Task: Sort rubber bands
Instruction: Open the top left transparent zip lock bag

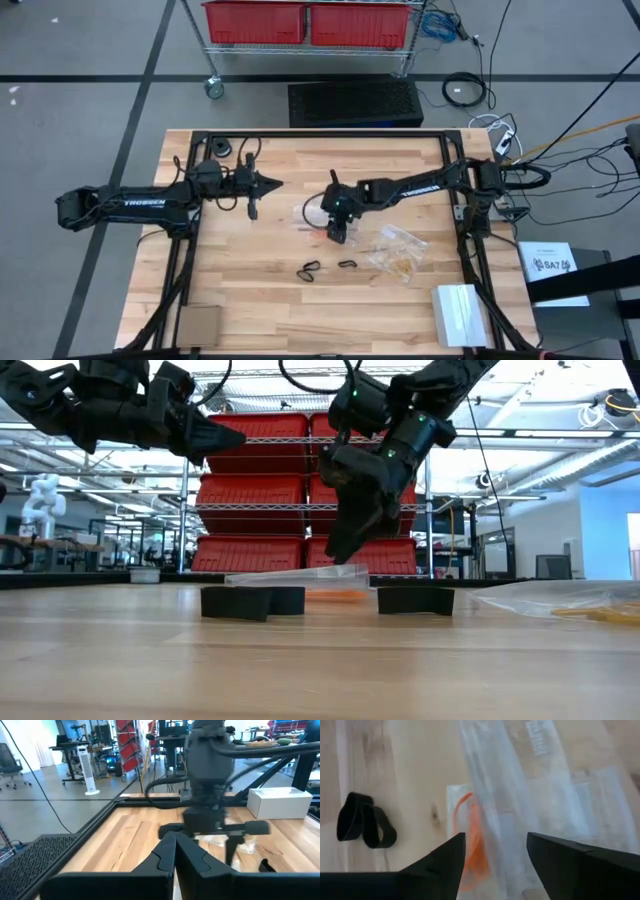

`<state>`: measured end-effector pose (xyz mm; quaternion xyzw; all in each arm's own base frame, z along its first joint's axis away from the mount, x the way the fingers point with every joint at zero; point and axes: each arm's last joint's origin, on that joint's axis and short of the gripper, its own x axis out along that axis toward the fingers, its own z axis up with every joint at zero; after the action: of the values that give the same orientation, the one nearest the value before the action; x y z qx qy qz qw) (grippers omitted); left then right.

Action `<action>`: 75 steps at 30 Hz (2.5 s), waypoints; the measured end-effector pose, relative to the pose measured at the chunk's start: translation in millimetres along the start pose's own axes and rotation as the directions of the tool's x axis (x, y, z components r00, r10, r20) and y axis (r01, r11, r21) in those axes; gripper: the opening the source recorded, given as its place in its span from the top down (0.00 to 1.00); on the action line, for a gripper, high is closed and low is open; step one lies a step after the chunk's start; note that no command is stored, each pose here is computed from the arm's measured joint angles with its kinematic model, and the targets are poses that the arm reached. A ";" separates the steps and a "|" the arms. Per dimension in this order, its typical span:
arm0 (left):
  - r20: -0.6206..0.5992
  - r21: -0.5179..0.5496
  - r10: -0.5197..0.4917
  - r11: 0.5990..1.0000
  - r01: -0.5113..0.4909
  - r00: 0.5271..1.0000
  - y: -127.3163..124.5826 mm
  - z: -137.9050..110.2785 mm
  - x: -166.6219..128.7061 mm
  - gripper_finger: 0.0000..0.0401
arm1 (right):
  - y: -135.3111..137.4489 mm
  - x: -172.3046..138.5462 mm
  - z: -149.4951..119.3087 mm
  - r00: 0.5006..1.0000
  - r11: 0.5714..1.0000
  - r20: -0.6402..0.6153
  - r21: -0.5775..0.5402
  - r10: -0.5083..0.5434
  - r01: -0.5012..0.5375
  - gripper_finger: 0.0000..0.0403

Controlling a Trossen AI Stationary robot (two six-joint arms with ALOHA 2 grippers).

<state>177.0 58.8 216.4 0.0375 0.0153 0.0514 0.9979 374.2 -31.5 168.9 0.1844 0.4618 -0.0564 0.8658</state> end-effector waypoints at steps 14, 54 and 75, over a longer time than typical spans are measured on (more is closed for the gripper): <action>-0.002 0.000 0.000 1.000 0.000 1.000 0.0 -0.2 0.0 0.97 | -23.1 38.3 -4.9 0.999 0.999 -0.023 0.027 -0.029 0.029 0.62; 0.031 -0.191 -0.214 0.958 0.216 0.976 -6.5 1.8 -0.6 0.64 | 67.5 -127.9 6.3 0.845 0.887 0.476 -0.245 -0.242 0.392 1.00; -0.033 -0.296 -0.179 0.941 0.161 0.983 2.7 1.2 31.0 0.51 | 68.8 -127.8 8.5 0.841 0.882 0.492 -0.266 -0.223 0.389 1.00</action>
<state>207.5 64.7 217.0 -0.1134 0.0404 -0.0322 0.9922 326.8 19.7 296.4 -0.0705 0.2760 -0.1526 0.9463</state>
